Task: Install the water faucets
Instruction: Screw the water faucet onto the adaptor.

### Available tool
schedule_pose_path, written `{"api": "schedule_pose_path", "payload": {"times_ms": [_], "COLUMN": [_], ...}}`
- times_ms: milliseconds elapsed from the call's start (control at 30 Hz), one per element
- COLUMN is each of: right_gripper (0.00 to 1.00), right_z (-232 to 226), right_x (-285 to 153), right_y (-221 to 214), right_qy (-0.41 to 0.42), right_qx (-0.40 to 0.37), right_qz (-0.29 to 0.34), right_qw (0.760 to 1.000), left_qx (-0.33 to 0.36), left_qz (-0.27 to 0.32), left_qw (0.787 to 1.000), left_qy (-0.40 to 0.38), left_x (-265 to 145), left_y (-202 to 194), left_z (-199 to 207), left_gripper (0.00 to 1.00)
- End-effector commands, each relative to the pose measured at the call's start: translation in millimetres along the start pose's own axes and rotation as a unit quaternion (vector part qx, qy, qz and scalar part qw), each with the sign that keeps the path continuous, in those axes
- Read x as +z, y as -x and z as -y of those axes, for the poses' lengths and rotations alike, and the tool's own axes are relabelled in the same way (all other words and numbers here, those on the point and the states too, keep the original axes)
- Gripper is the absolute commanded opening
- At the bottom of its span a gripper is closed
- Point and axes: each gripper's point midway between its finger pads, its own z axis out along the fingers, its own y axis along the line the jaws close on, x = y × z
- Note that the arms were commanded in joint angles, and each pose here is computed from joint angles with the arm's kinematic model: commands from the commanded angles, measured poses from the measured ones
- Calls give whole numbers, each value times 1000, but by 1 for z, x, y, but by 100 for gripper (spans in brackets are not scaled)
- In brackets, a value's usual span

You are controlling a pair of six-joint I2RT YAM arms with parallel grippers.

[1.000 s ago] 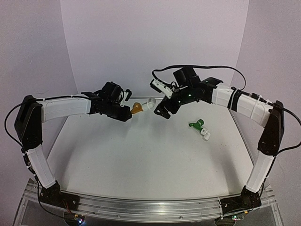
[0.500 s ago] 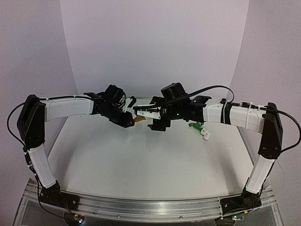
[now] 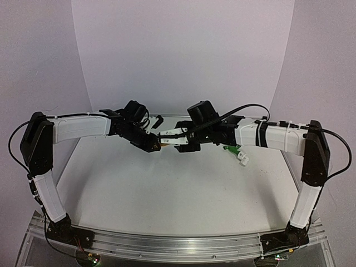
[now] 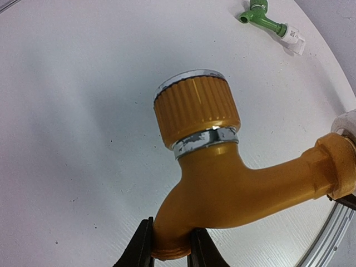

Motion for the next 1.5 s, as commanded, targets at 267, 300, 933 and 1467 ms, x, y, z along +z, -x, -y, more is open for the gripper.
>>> {"api": "schedule_pose_path", "payload": {"times_ms": [267,300,933,1467], "right_gripper": [11,7,0,69], "right_z": [7,9,68,96], "right_x": [7,7,26,-17], "right_y": [5,7,1,-20], "right_qy": [-2,-3,228,185], "right_qx": [92,120,858,796], "right_qz": [8,11,134,170], "right_qw": [996,993,441,551], "left_qx": [13,9,-27,-50], "left_qz": [93,109,260,235], "left_qw": [995,993,945,948], "left_qy": [28,41,196,207], "left_x": [-34,-38,-82,-76], "left_y": [46,50,75,62], "left_z": [1,-3,-47,-55], "left_gripper": [0,0,0,0]}}
